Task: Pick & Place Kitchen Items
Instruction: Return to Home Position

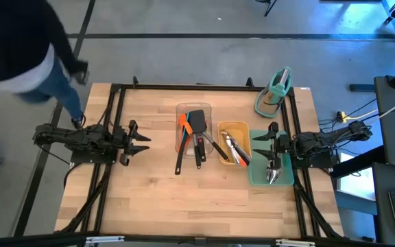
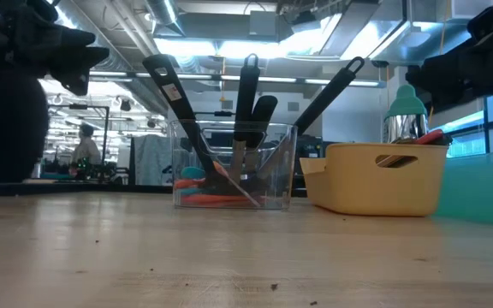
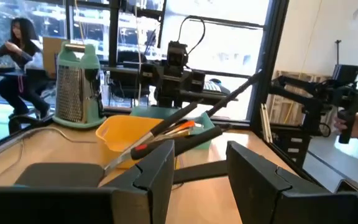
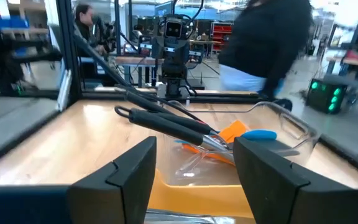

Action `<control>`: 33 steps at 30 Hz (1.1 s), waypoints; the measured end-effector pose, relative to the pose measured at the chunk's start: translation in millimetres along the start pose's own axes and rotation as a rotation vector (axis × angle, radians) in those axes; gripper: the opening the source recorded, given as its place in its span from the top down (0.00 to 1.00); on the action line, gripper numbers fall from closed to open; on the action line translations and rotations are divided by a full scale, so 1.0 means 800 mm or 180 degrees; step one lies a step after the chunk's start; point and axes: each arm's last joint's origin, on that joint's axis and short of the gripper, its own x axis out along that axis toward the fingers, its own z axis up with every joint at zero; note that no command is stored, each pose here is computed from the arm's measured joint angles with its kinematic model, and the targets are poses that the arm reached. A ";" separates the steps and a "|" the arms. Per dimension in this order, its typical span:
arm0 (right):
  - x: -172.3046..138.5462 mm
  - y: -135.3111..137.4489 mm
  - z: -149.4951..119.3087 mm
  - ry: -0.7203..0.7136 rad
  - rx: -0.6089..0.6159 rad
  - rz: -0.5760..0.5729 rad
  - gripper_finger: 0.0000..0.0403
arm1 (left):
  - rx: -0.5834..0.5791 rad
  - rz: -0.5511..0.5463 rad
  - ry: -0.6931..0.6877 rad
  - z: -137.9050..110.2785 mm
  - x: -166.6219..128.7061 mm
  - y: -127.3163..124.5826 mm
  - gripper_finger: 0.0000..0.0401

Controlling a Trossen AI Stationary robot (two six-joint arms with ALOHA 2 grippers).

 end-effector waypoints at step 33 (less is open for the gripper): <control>0.000 -0.004 0.000 -0.0031 0.0725 -0.0351 0.46 | 0.0041 0.0146 0.0288 -0.011 0.002 0.002 0.99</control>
